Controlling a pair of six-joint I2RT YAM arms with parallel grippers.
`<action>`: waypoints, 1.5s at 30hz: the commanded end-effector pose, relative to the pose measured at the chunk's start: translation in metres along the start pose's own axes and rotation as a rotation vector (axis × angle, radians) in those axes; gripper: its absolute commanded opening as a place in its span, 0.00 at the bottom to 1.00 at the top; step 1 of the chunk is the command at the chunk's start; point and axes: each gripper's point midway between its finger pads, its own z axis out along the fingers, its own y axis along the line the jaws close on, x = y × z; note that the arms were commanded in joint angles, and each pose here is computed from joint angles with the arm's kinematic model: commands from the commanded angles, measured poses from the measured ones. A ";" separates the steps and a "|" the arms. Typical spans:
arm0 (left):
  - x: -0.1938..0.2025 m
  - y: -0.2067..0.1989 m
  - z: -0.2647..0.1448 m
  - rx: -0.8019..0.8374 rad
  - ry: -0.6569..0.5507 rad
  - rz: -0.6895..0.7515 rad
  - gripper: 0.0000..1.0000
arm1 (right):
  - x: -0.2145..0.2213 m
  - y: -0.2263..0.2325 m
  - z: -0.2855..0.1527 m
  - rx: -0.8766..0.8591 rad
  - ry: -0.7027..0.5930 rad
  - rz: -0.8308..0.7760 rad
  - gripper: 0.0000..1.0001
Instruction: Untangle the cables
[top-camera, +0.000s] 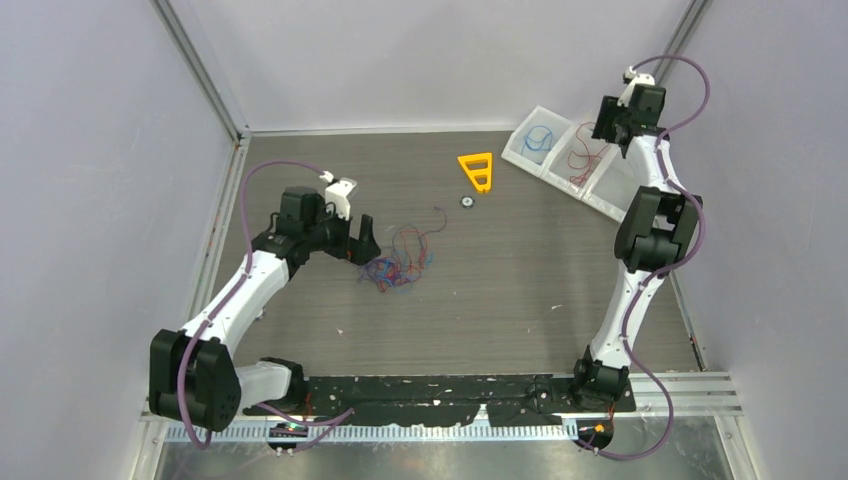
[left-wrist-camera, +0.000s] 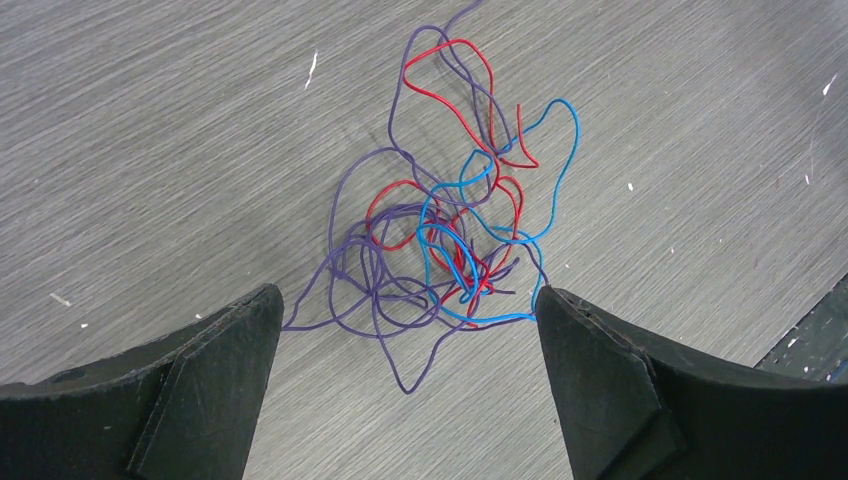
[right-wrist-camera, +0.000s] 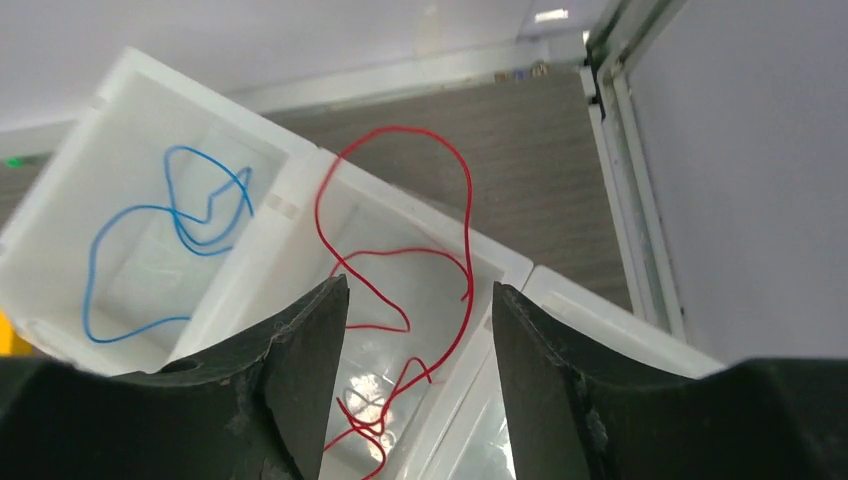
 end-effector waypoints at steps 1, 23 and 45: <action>-0.015 0.001 -0.001 0.005 -0.056 0.026 0.99 | 0.001 -0.015 0.000 0.084 0.013 0.022 0.61; -0.006 0.005 0.000 -0.011 -0.037 0.008 0.99 | 0.015 -0.014 0.024 0.061 0.017 -0.003 0.06; -0.002 0.002 0.001 0.004 -0.034 -0.005 0.99 | 0.068 0.016 -0.030 -0.079 0.179 -0.110 0.06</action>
